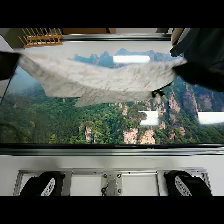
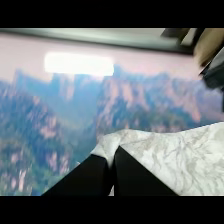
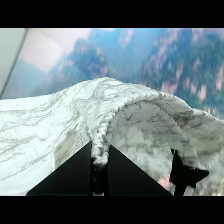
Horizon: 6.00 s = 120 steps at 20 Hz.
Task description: Fold the clothes and pants, and hang the long-sleeved shirts on hangers.
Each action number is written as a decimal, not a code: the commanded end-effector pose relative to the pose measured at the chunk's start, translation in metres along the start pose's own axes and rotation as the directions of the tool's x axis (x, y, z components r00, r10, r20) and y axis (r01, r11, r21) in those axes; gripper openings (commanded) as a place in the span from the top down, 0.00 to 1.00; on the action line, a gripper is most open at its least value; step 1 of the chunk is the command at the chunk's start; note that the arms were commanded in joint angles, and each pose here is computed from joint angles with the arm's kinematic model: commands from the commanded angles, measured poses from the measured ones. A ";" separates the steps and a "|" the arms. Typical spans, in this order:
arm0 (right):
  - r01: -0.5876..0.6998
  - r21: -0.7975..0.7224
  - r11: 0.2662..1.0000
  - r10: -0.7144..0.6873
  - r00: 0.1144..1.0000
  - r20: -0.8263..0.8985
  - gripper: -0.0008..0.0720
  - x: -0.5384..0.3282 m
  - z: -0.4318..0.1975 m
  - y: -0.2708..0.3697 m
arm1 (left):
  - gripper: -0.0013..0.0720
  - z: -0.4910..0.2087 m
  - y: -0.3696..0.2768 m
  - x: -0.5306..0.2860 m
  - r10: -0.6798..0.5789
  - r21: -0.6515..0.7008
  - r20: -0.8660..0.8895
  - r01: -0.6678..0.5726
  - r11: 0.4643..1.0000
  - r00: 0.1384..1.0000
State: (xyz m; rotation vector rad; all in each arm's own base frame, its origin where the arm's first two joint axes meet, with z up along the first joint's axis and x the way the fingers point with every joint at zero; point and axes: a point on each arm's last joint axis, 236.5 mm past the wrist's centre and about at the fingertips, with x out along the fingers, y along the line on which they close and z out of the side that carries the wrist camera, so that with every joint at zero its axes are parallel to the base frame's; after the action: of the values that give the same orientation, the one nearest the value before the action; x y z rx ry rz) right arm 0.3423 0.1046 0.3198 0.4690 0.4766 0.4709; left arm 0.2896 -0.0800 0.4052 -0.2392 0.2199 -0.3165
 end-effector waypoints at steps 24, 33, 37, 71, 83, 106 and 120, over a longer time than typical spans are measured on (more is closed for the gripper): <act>0.415 0.332 0.847 -0.322 0.898 -0.299 0.92 0.114 -0.091 -0.183 | 0.97 -0.159 0.076 0.327 0.026 -0.179 -0.277 -0.078 0.981 0.961; 0.328 0.198 0.924 -0.332 0.943 -0.013 0.11 0.099 -0.018 -0.168 | 0.06 -0.180 0.159 0.248 0.119 -0.147 -0.616 -0.262 0.954 0.779; 0.319 0.045 0.947 -0.311 0.942 -0.129 0.10 0.058 -0.044 -0.129 | 0.06 -0.291 0.184 0.155 0.155 -0.119 -0.806 -0.413 0.903 0.571; 0.647 0.559 0.518 -0.365 0.759 -0.540 0.10 0.042 -0.294 -0.286 | 0.97 -0.431 0.098 0.112 -0.169 -0.404 -0.813 -0.332 0.852 0.557; 0.484 0.481 0.731 -0.266 0.851 -0.452 0.83 0.126 -0.307 -0.268 | 0.97 -0.429 0.099 0.113 -0.165 -0.406 -0.809 -0.334 0.851 0.563; 0.029 0.220 0.975 -0.005 0.994 -0.110 0.95 -0.089 -0.051 0.061 | 0.97 0.047 -0.041 -0.050 -0.122 -0.043 0.153 0.130 0.991 0.981; 0.429 0.272 0.862 -0.239 0.815 -0.527 0.95 0.131 -0.128 -0.155 | 0.97 -0.192 0.087 0.273 -0.170 -0.396 -0.515 -0.057 0.916 0.840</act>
State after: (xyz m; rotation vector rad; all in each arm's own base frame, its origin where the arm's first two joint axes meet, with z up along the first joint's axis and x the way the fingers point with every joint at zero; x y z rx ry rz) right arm 0.3897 0.1001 0.1232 0.6566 1.1484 0.1616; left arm 0.4948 -0.1162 0.1810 -0.5504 0.7874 -0.3852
